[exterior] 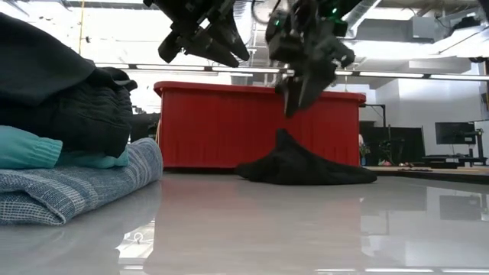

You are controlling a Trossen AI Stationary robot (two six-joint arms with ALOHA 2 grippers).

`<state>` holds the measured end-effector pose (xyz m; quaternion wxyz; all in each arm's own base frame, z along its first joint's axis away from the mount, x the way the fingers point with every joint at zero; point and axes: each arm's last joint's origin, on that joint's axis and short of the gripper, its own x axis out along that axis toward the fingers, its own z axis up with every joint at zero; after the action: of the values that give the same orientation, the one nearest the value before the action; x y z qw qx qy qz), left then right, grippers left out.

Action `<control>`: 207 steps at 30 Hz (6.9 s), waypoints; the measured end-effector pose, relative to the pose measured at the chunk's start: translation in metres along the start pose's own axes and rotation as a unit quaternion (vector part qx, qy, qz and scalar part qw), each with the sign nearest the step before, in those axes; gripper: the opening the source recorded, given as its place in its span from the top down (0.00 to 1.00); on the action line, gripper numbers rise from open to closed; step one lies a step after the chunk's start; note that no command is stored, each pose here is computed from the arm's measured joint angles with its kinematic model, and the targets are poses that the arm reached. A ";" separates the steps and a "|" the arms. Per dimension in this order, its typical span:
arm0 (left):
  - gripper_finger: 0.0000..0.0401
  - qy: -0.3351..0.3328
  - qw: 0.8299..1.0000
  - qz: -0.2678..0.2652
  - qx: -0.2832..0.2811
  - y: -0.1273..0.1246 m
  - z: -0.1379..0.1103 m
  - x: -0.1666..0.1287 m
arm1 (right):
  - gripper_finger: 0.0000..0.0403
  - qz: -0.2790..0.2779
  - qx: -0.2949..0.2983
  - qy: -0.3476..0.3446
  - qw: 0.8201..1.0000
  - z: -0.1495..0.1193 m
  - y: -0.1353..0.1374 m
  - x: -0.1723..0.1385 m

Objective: Fold Laundry from Bin
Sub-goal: Fold the black boxer from the red organizer bin

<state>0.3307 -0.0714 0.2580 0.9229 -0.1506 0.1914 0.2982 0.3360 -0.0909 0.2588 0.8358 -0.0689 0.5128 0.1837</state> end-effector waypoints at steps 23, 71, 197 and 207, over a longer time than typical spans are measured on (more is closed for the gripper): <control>0.74 0.007 1.000 0.003 -0.002 0.000 -0.003 -0.001 | 0.72 0.008 0.066 0.079 0.995 -0.014 -0.027 0.067; 0.74 -0.074 0.993 0.014 -0.086 0.016 0.032 0.103 | 0.45 -0.068 0.163 0.049 0.983 -0.034 0.024 -0.097; 0.57 0.321 0.936 -0.007 0.142 0.043 0.039 0.227 | 0.44 -0.207 0.376 -0.222 0.876 -0.173 0.226 -0.258; 0.90 0.349 0.928 -0.038 0.124 0.042 0.020 0.240 | 0.44 -0.181 0.377 -0.229 0.879 -0.173 0.228 -0.257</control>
<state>0.4902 0.0877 0.1625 0.8198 -0.1371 0.5309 0.1653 0.0019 0.0059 0.4223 0.9114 0.2034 0.3160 -0.1675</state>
